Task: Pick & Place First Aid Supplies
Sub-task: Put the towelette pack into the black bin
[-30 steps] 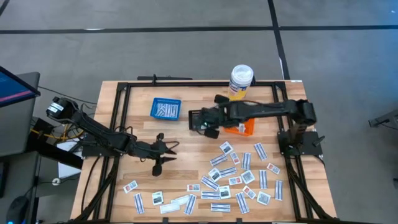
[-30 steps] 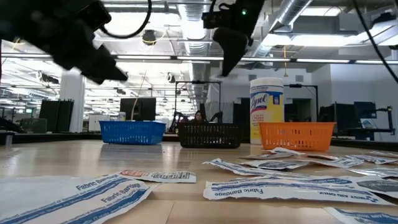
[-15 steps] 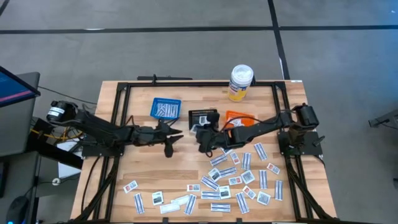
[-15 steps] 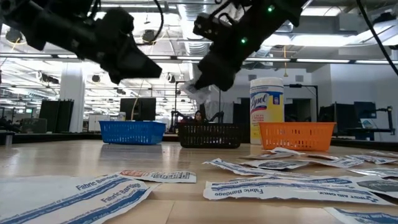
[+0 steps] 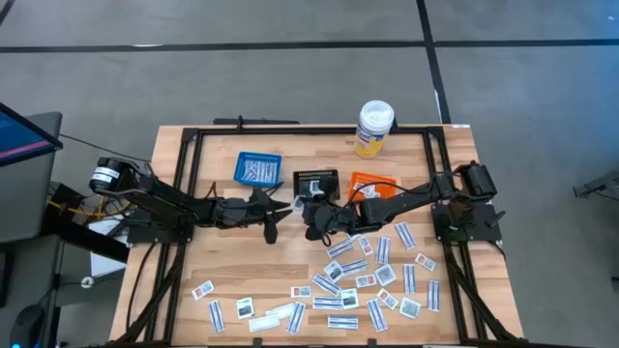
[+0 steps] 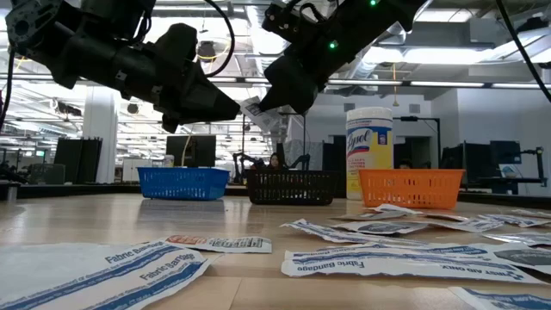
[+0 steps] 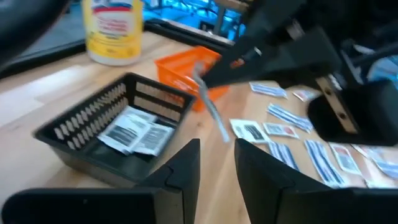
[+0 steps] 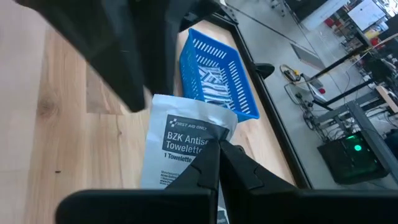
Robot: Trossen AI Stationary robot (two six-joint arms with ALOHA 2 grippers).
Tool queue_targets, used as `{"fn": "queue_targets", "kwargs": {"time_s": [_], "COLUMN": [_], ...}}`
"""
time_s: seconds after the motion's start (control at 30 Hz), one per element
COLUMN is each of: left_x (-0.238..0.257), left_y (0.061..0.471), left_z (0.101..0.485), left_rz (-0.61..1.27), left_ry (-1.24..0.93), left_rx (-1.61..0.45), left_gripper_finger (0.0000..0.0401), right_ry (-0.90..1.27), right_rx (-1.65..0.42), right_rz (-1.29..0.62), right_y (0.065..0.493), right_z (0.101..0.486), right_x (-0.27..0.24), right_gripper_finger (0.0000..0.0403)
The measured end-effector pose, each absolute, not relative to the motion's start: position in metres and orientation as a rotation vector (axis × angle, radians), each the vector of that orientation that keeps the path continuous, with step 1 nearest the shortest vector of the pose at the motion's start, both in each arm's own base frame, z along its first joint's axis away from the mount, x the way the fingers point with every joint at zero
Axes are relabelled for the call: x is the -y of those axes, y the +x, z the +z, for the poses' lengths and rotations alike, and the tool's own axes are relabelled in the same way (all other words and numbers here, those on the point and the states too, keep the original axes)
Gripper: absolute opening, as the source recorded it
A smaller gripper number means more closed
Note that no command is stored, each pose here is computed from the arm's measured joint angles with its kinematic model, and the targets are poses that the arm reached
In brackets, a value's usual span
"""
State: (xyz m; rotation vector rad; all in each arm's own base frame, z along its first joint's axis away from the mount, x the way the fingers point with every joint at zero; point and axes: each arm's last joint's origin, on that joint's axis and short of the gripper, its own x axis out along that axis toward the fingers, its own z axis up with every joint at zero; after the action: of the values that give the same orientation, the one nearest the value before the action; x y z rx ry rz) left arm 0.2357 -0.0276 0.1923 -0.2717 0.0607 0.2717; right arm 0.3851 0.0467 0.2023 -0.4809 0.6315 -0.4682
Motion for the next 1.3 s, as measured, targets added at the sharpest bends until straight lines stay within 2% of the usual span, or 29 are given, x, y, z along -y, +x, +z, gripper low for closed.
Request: {"fn": "queue_targets", "kwargs": {"time_s": [0.2,0.6,0.7,0.9,1.03,1.3], "left_x": [0.019,0.010,0.007,0.005,0.008,0.017], "left_y": [0.237,0.243,0.245,0.246,0.246,0.245], "left_z": [0.197,0.185,0.182,0.180,0.179,0.180], "left_rz": [0.276,0.273,0.232,0.198,0.184,0.141], "left_ry": [-0.288,-0.295,-0.254,-0.239,-0.197,-0.192], "left_rx": [-0.016,-0.065,-0.094,-0.107,-0.116,-0.114], "left_gripper_finger": [0.0100,0.0098,0.0079,0.0008,0.0008,0.0006], "right_ry": [-0.466,-0.452,-0.415,-0.309,-0.318,-0.305], "right_rx": [-0.630,-0.627,-0.621,-0.610,-0.616,-0.614], "right_rz": [-0.463,-0.461,-0.440,-0.369,-0.348,-0.344], "right_y": [0.385,0.385,0.386,0.387,0.387,0.387], "right_z": [0.202,0.202,0.202,0.201,0.200,0.200], "right_x": [-0.047,-0.047,-0.048,-0.047,-0.047,-0.049], "right_gripper_finger": [0.0001,0.0001,0.0001,0.0002,0.0021,0.0095]}}
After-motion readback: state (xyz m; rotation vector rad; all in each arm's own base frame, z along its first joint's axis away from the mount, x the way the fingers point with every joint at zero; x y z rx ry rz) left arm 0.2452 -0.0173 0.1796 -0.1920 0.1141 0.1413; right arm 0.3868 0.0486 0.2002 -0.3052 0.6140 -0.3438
